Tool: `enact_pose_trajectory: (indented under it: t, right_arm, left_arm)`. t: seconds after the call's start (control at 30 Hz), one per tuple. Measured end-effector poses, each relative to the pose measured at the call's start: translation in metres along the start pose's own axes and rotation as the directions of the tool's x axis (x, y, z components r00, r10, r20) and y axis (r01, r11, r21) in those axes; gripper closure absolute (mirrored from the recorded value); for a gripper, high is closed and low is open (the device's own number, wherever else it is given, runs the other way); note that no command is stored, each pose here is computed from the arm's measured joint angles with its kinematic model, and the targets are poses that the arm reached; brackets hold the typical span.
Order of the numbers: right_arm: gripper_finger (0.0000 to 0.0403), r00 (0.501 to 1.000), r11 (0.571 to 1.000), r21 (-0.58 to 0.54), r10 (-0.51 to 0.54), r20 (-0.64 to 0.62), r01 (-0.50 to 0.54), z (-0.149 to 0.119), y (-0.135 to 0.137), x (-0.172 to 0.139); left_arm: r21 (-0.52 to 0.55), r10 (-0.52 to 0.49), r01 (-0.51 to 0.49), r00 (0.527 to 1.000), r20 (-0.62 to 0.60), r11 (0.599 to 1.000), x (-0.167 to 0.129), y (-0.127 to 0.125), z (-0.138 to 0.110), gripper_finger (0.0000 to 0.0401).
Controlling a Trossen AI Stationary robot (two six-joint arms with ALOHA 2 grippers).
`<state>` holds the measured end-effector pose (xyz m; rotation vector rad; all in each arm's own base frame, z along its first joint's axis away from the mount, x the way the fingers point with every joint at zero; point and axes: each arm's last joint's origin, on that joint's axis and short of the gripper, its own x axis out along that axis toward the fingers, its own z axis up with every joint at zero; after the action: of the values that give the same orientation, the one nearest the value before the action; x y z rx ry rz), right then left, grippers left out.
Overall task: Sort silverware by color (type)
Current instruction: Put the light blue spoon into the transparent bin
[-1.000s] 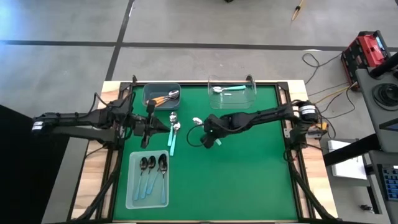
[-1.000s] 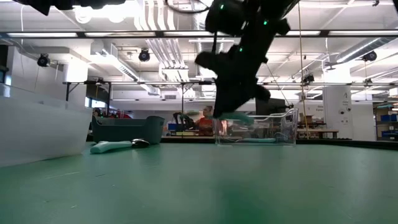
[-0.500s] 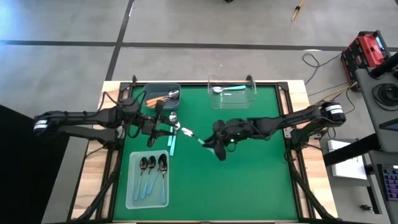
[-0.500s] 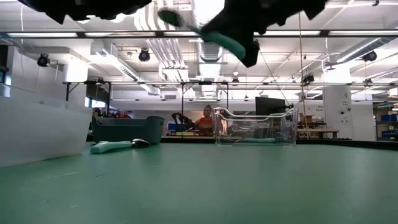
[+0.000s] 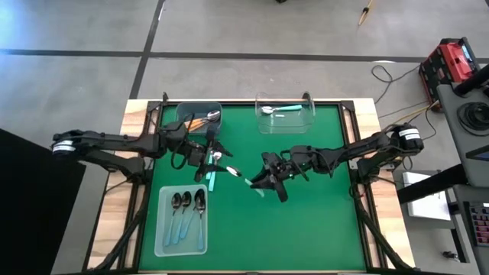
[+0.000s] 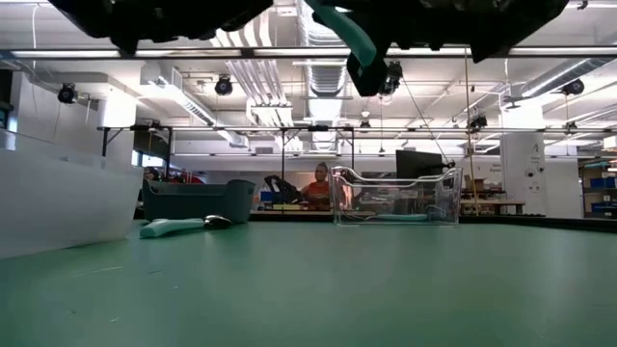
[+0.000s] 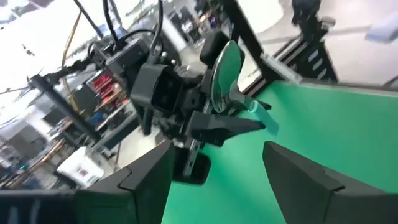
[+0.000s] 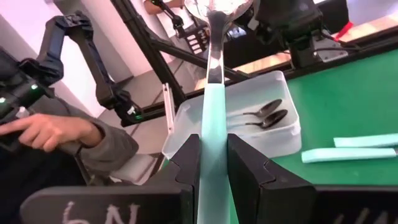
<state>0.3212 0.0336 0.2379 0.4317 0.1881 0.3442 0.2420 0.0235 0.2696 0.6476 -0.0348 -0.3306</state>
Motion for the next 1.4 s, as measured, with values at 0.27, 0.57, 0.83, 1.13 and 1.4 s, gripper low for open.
enact_pose_trajectory:
  t: [0.27,0.57,0.83,1.13,1.4]
  right_arm:
    - [0.0359,1.000,1.000,-0.010,0.006,0.004,-0.006,0.005,0.002,0.002]
    - [0.0359,1.000,1.000,-0.007,0.003,-0.001,-0.003,0.004,0.001,0.002]
    - [0.0359,1.000,1.000,-0.007,0.001,0.000,-0.001,0.004,0.001,0.002]
    - [0.0360,1.000,1.000,-0.002,-0.005,0.002,0.005,0.004,0.000,0.002]
    - [0.0283,0.996,0.996,0.011,-0.086,0.032,0.086,0.006,-0.003,0.001]
  left_arm:
    - [-0.062,-0.145,0.156,0.978,0.148,0.986,0.023,0.009,0.002,0.0170]
    - [-0.132,-0.211,0.241,0.955,0.210,0.961,0.043,0.019,0.004,0.0175]
    - [-0.127,-0.212,0.249,0.945,0.247,0.960,0.045,0.019,0.007,0.0243]
    - [-0.134,-0.194,0.234,0.947,0.256,0.963,0.045,0.021,0.008,0.0384]
    - [-0.192,-0.113,0.153,0.973,0.202,0.969,0.042,0.024,0.010,0.0398]
